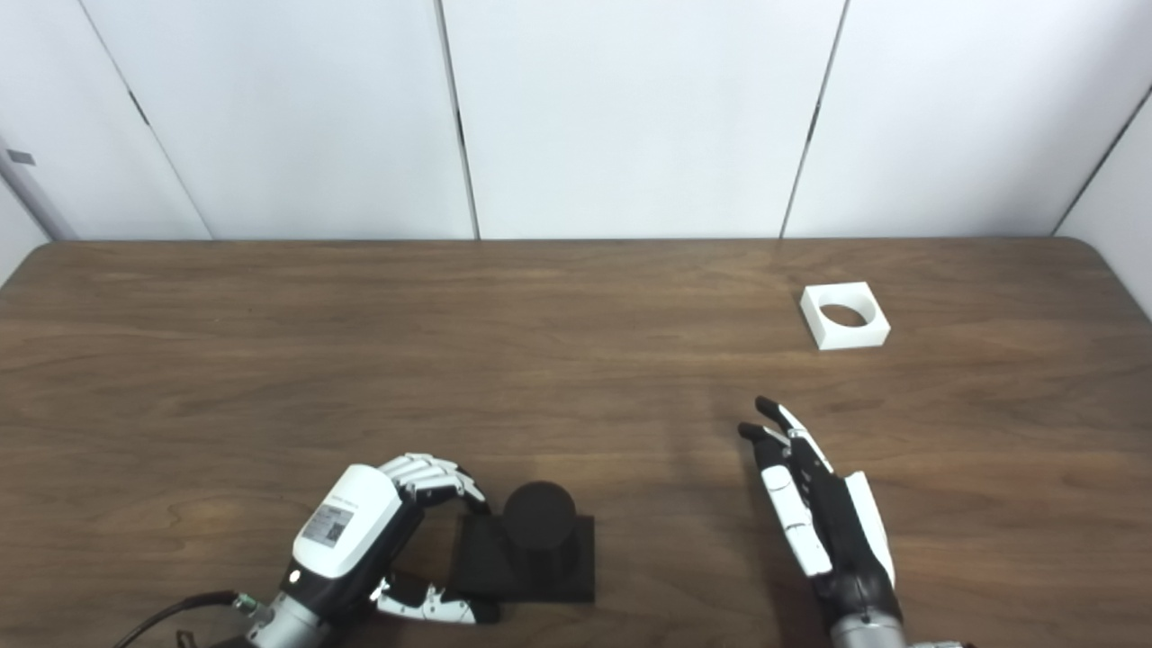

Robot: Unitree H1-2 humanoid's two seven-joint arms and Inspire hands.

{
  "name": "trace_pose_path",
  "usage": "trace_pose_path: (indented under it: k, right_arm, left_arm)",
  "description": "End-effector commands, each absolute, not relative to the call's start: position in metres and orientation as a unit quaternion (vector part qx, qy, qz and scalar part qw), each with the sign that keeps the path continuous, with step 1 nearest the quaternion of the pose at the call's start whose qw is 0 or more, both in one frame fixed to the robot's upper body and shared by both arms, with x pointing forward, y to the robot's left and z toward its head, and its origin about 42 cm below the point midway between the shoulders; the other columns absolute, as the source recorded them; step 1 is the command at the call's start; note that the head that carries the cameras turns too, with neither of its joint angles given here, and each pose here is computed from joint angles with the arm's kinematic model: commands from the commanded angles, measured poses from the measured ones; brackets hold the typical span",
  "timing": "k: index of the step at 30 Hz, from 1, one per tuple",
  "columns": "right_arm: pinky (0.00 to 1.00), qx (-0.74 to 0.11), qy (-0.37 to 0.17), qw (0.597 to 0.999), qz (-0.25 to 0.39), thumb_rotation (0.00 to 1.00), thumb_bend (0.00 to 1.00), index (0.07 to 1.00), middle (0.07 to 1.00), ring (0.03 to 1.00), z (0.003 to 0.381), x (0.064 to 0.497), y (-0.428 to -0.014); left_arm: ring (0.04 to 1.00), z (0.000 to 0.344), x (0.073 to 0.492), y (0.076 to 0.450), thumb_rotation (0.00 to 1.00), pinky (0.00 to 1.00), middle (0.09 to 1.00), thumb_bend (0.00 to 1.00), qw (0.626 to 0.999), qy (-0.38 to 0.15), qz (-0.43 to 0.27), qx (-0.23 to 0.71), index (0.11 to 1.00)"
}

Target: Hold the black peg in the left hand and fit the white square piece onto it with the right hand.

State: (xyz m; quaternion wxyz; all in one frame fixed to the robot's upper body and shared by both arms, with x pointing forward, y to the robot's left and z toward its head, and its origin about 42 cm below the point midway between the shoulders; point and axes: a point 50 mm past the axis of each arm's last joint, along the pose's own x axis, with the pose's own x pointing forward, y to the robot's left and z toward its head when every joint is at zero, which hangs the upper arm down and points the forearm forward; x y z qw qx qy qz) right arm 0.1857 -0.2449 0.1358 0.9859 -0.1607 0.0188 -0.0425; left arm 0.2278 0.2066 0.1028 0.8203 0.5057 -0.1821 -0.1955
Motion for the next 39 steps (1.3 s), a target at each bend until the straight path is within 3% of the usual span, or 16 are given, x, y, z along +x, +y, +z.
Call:
trace_pose_path:
  k: [1, 3, 5, 6, 10, 13, 19, 23, 39]
  right_arm:
    - [0.88, -0.160, -0.003, 0.985, -0.058, 0.91, 0.47, 0.867, 0.827, 0.846, 0.149, 0.193, -0.235]
    - [0.81, -0.200, -0.009, 0.978, -0.056, 0.59, 0.51, 0.858, 0.837, 0.829, 0.161, 0.195, -0.242]
    - [0.77, -0.253, -0.021, 0.966, -0.045, 0.40, 0.54, 0.850, 0.837, 0.820, 0.175, 0.201, -0.252]
    - [0.80, -0.292, -0.026, 0.955, -0.038, 0.30, 0.59, 0.835, 0.854, 0.851, 0.185, 0.206, -0.258]
    - [0.96, -0.408, -0.040, 0.912, -0.009, 0.19, 0.72, 0.800, 0.921, 0.982, 0.219, 0.230, -0.286]
    - [0.97, -0.448, -0.050, 0.893, 0.000, 0.11, 0.81, 0.774, 0.936, 0.999, 0.235, 0.247, -0.302]
    - [0.95, -0.493, -0.047, 0.869, 0.005, 0.06, 0.90, 0.736, 0.949, 1.000, 0.259, 0.271, -0.322]
    - [0.99, -0.560, -0.050, 0.827, -0.006, 0.06, 0.95, 0.758, 0.952, 1.000, 0.269, 0.287, -0.331]
    - [1.00, -0.649, -0.037, 0.760, -0.020, 0.14, 0.96, 0.825, 0.980, 1.000, 0.271, 0.368, -0.357]
  left_arm:
    - [0.719, 0.081, 0.225, 0.224, 0.05, 0.73, 0.655, 0.52, 0.798, -0.127, -0.209, 0.551, 0.486]
    - [0.712, 0.081, 0.225, 0.224, 0.05, 0.71, 0.655, 0.52, 0.799, -0.129, -0.208, 0.550, 0.486]
    - [0.709, 0.081, 0.225, 0.223, 0.05, 0.70, 0.656, 0.52, 0.801, -0.131, -0.207, 0.546, 0.486]
    - [0.708, 0.081, 0.226, 0.223, 0.05, 0.70, 0.657, 0.52, 0.803, -0.133, -0.206, 0.544, 0.485]
    - [0.705, 0.079, 0.227, 0.221, 0.05, 0.69, 0.655, 0.52, 0.804, -0.141, -0.201, 0.542, 0.485]
    - [0.714, 0.078, 0.227, 0.218, 0.05, 0.70, 0.659, 0.52, 0.802, -0.144, -0.201, 0.543, 0.486]
    - [0.718, 0.076, 0.228, 0.221, 0.05, 0.72, 0.663, 0.52, 0.798, -0.144, -0.208, 0.547, 0.485]
    - [0.712, 0.076, 0.230, 0.225, 0.05, 0.72, 0.658, 0.52, 0.793, -0.148, -0.212, 0.552, 0.485]
    - [0.707, 0.073, 0.229, 0.231, 0.05, 0.71, 0.663, 0.52, 0.793, -0.145, -0.216, 0.551, 0.485]
